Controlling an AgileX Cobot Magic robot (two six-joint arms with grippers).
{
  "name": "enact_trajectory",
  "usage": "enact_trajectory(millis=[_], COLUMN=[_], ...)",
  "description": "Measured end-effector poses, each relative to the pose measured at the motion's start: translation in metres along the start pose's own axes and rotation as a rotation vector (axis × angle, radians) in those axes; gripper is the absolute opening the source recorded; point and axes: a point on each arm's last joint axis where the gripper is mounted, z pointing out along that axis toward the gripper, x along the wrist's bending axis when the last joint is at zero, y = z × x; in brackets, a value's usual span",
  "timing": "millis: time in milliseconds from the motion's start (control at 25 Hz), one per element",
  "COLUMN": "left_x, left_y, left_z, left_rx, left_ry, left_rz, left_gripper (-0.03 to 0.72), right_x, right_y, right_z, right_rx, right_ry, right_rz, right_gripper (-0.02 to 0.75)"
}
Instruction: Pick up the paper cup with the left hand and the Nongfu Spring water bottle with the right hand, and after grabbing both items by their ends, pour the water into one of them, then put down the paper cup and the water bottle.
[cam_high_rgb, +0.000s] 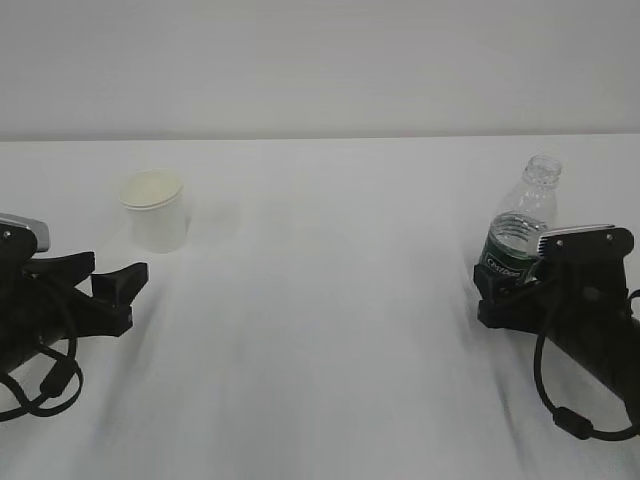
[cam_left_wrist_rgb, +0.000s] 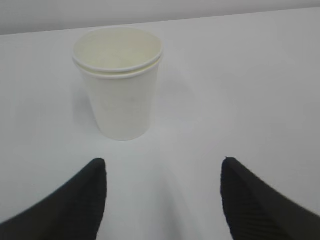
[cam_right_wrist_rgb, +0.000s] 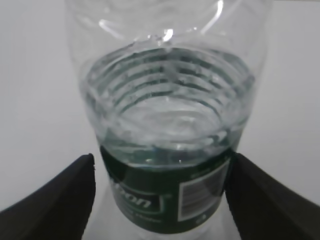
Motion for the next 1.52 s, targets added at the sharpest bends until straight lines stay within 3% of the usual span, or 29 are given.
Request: enact_trajectory(millis=[600, 1240, 1520], left_x=[0.0, 0.001, 0.001], left_y=[0.0, 0.0, 0.0], left_z=[0.0, 0.0, 0.0], left_rx=[0.0, -0.001, -0.001], left_ry=[0.004, 0.012, 0.013], left_rz=[0.006, 0.006, 0.007], left_gripper=[0.514, 0.514, 0.514], right_x=[-0.001, -0.004, -0.004], right_y=[0.013, 0.012, 0.012], right_z=[0.017, 0.022, 0.022], right_rx=[-0.062, -0.028, -0.027], right_ry=[-0.011, -0.036, -0.036], right_rz=[-0.028, -0.063, -0.066], right_gripper=[0.609, 0.591, 0.51])
